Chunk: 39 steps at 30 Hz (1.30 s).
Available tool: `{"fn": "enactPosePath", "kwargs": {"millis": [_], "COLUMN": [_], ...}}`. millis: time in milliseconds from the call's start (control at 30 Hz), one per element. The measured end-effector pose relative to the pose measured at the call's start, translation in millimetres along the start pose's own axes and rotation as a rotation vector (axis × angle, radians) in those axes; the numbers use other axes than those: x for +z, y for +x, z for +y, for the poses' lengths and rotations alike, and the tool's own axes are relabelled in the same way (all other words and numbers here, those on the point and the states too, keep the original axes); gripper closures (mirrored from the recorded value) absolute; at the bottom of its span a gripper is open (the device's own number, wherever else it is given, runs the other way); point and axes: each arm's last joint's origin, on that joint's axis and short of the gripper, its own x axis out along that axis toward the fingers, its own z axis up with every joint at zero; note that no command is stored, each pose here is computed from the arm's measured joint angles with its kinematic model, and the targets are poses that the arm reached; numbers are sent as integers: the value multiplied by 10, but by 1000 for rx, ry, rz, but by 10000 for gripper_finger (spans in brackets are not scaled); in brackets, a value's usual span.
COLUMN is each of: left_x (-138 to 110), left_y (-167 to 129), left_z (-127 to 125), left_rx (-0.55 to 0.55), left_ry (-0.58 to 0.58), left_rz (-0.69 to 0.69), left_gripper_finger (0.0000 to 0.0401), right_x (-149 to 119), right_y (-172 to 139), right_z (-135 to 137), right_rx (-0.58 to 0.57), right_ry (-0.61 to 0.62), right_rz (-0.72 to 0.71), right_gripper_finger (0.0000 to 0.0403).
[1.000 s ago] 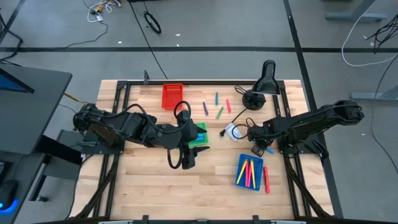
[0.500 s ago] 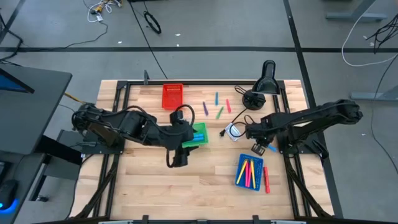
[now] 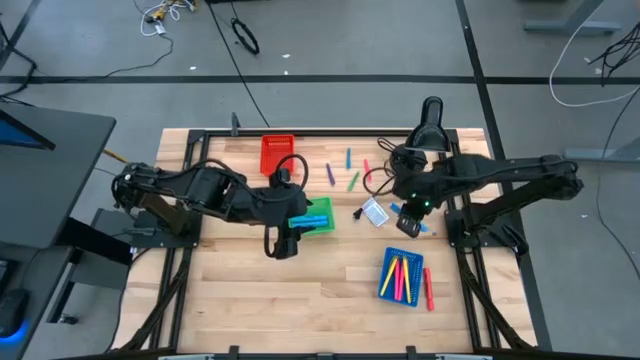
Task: Pick & Place Markers
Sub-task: Put the blue highlighter pen into the green bin
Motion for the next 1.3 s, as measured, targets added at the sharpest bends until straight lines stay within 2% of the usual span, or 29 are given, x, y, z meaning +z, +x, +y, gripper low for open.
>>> {"fn": "enactPosePath", "kwargs": {"millis": [233, 400, 700, 1033, 1300], "left_x": [15, 26, 67, 70, 117], "left_y": [22, 39, 45, 45, 44], "left_z": [50, 81, 87, 87, 77], "left_rx": [-23, -59, -68, -69, -80], "left_ry": [-6, -26, -56, -56, -71], "left_rz": [5, 12, -23, -26, -72], "left_gripper_finger": [133, 133, 133, 133, 133], "right_x": [279, 502, 854, 1037, 1087], "right_y": [-363, -405, -461, -658, -629], "right_z": [257, 511, 908, 1191, 1295], "right_rx": [52, 53, 103, 181, 212], "right_ry": [-117, -213, -331, -396, -411], "right_rz": [-73, -58, -123, -241, -284], "right_gripper_finger": [365, 365, 365, 365, 365]}}
